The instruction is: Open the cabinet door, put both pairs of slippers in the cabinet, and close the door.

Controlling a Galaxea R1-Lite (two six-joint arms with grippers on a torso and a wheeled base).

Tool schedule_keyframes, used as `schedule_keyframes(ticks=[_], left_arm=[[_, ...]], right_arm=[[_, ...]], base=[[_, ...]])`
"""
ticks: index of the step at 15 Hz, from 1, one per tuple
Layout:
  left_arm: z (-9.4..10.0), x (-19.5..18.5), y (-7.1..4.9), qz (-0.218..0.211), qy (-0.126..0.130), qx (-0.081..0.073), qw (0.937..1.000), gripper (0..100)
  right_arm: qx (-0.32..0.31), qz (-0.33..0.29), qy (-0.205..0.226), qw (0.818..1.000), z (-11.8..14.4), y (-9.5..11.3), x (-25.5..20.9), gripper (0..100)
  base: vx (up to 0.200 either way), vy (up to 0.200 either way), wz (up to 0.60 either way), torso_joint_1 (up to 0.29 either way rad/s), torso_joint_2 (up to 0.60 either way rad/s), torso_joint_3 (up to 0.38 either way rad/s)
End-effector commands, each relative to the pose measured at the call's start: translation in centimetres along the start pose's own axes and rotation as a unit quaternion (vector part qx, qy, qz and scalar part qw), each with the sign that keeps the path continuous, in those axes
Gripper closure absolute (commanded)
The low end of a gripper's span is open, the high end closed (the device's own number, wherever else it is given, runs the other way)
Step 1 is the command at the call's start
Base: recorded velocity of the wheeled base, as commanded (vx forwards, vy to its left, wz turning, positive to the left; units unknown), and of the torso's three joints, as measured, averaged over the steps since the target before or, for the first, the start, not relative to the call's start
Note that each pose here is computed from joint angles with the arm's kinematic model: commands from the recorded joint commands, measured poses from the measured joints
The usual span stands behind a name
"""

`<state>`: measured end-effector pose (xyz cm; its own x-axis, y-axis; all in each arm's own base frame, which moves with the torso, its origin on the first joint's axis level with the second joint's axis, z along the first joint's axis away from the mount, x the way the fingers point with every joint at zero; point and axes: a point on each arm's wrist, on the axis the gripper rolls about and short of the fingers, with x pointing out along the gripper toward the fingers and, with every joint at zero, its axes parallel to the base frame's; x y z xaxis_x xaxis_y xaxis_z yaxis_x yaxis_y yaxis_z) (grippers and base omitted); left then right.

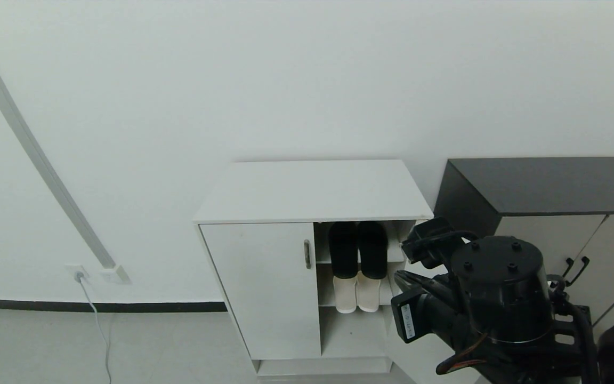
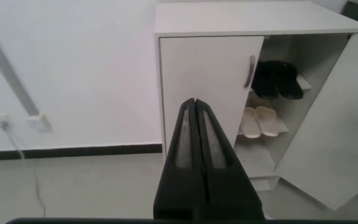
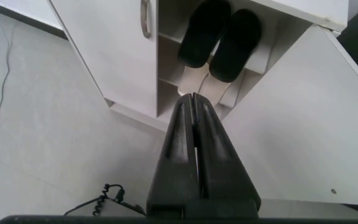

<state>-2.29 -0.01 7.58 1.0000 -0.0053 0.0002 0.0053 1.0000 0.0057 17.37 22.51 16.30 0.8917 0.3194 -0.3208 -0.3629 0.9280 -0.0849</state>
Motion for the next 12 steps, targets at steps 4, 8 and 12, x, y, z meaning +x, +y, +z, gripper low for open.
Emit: schedule_keyframes(ticks=[4, 8, 12], left_arm=[[-0.01, 0.01, 0.00, 0.000, 0.001, 0.000, 1.0000, 100], [-0.01, 0.01, 0.00, 0.000, 0.001, 0.000, 1.0000, 100], [-0.01, 0.01, 0.00, 0.000, 0.001, 0.000, 1.0000, 100]], right_arm=[[0.000, -0.001, -0.001, 1.000, 0.03, -0.02, 0.02, 100], [0.003, -0.010, 0.000, 1.000, 0.11, -0.49, 0.34, 100], [0.004, -0.010, -0.003, 1.000, 0.20, -0.51, 0.37, 100]], base=[[0.000, 0.000, -0.60, 0.008, 0.00, 0.000], [0.000, 0.000, -0.15, 0.001, 0.00, 0.001], [0.000, 0.000, 0.00, 0.000, 0.00, 0.000]])
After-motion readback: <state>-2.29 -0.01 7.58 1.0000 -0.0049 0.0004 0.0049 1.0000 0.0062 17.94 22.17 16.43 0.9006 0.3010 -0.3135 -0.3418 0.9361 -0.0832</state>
